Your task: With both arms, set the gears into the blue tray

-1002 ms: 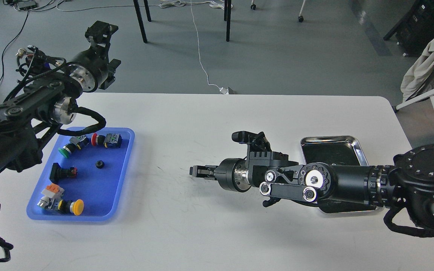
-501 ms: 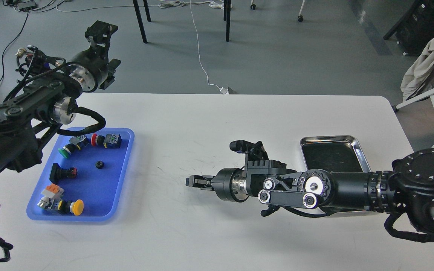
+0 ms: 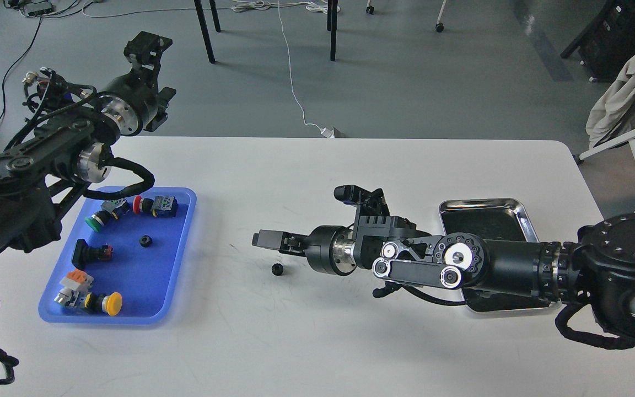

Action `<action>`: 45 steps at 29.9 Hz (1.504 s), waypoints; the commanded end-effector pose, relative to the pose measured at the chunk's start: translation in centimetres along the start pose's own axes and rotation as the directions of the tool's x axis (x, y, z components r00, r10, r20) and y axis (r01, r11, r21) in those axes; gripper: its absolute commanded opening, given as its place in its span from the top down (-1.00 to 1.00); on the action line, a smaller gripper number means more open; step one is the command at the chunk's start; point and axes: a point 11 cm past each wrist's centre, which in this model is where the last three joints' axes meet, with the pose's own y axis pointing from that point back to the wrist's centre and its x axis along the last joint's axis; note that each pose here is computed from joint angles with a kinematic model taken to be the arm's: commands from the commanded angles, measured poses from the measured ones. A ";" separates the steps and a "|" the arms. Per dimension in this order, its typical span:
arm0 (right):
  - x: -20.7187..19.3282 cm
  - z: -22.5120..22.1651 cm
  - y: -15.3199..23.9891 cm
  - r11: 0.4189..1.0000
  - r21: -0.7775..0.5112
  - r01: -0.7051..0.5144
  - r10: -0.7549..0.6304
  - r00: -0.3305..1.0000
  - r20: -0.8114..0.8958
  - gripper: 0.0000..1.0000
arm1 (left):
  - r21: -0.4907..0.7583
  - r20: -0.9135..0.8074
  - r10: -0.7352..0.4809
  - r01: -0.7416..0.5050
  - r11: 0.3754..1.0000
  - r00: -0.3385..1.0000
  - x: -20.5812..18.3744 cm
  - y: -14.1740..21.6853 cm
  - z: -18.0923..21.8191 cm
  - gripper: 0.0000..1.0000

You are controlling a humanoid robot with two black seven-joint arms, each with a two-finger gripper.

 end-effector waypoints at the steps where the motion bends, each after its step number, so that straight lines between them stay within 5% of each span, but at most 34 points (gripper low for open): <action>1: 2.4 -3.5 0.2 0.996 0.084 -0.008 0.006 1.000 0.024 -0.94 | 0.000 0.001 0.009 -0.009 1.000 1.000 0.3 0.0 0.1 -0.99; 8: 15.0 2.5 10.7 0.947 0.049 -0.316 0.290 0.914 0.285 -0.94 | 0.000 0.002 0.005 -0.005 1.000 1.000 0.2 0.0 0.2 -0.99; 15: 23.0 10.0 26.3 0.789 -0.051 -0.612 0.539 0.651 0.534 -0.94 | -0.029 0.119 -0.062 0.066 0.997 0.991 -0.2 1.4 2.2 -0.99; 24: 20.1 18.7 39.2 0.694 -0.167 -0.700 0.506 0.310 0.805 -0.94 | 0.043 0.417 -0.357 0.374 0.926 0.836 -5.4 10.6 2.6 -0.99; 34: 17.5 21.5 42.3 0.645 -0.179 -0.743 0.460 0.190 0.868 -0.93 | 0.223 0.769 -0.468 0.504 0.834 0.435 -7.6 17.1 -2.6 -0.99; 45: 16.1 22.4 38.9 0.677 -0.168 -0.716 0.400 0.167 0.901 -0.91 | 0.255 0.934 -0.354 0.608 0.752 0.045 -13.6 19.1 -11.9 -0.99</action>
